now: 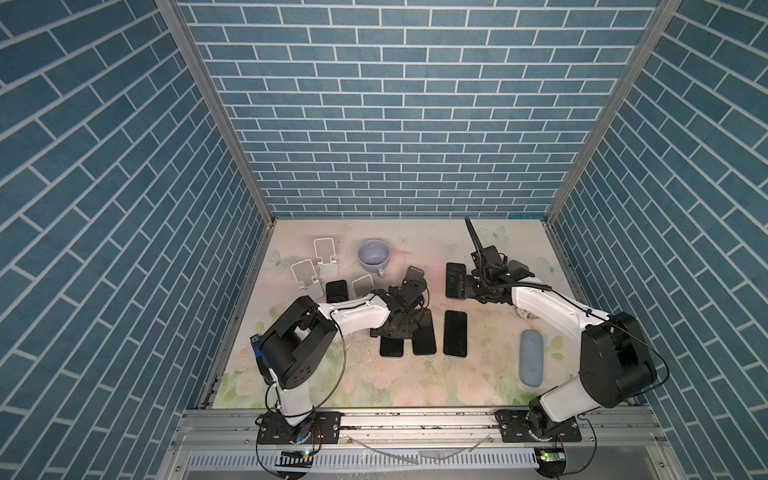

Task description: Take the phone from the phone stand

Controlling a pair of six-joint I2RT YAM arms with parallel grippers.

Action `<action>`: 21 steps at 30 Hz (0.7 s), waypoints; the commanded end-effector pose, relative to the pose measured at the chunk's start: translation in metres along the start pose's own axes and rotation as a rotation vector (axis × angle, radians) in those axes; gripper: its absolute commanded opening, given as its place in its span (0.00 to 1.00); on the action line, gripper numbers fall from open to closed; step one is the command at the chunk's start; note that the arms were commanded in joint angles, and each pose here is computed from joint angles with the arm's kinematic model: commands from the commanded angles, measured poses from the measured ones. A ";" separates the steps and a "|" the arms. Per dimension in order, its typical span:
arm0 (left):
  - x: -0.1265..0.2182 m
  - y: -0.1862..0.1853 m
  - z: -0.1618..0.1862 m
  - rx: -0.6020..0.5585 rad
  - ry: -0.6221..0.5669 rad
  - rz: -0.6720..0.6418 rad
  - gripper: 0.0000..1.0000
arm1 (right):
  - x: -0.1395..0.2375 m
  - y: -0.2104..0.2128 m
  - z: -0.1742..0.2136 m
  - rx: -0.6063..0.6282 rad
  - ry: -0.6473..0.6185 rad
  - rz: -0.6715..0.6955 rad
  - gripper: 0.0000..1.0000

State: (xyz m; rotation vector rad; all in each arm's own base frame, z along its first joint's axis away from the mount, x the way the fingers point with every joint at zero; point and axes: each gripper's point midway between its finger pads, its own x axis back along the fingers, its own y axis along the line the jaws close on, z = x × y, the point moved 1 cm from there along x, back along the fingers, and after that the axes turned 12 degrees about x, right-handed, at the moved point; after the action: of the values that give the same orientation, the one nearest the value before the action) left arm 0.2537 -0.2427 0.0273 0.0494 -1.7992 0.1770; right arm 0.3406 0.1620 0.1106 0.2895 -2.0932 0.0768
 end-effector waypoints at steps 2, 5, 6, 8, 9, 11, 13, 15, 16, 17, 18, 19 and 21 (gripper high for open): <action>0.005 0.010 0.000 -0.029 -0.020 -0.039 0.85 | 0.004 -0.003 -0.010 0.017 -0.015 0.014 0.76; 0.008 0.009 -0.003 -0.033 -0.039 -0.031 0.85 | 0.005 -0.004 -0.009 0.025 -0.009 0.024 0.76; 0.010 0.008 -0.004 -0.036 -0.046 -0.023 0.86 | 0.006 -0.005 -0.009 0.027 -0.006 0.029 0.76; 0.013 0.007 -0.007 -0.037 -0.061 -0.011 0.87 | 0.008 -0.006 -0.010 0.030 -0.004 0.039 0.76; 0.015 0.007 -0.008 -0.039 -0.070 -0.004 0.89 | 0.008 -0.007 -0.010 0.032 -0.003 0.043 0.76; 0.019 0.006 -0.010 -0.041 -0.088 0.007 0.93 | 0.009 -0.008 -0.011 0.032 -0.005 0.049 0.76; 0.024 0.006 -0.014 -0.047 -0.112 0.016 0.99 | 0.010 -0.008 -0.012 0.032 -0.005 0.052 0.76; 0.028 0.006 -0.017 -0.057 -0.129 0.021 1.00 | 0.012 -0.008 -0.013 0.032 -0.008 0.055 0.76; 0.030 0.005 -0.018 -0.067 -0.135 0.025 1.00 | 0.013 -0.009 -0.013 0.032 -0.010 0.060 0.76; 0.033 0.004 -0.020 -0.075 -0.143 0.030 1.00 | 0.013 -0.010 -0.013 0.031 -0.012 0.064 0.76; 0.037 0.003 -0.022 -0.082 -0.153 0.037 1.00 | 0.014 -0.011 -0.013 0.032 -0.012 0.069 0.76; 0.040 0.001 -0.024 -0.091 -0.163 0.044 1.00 | 0.015 -0.013 -0.013 0.039 -0.015 0.075 0.76; 0.047 -0.003 -0.028 -0.109 -0.184 0.068 1.00 | 0.017 -0.017 -0.013 0.052 -0.015 0.100 0.76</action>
State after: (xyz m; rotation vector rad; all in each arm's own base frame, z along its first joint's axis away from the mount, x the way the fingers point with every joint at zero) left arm 0.2651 -0.2377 0.0655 -0.0335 -1.9407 0.1542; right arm 0.3400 0.1524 0.1127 0.2393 -2.0858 0.1241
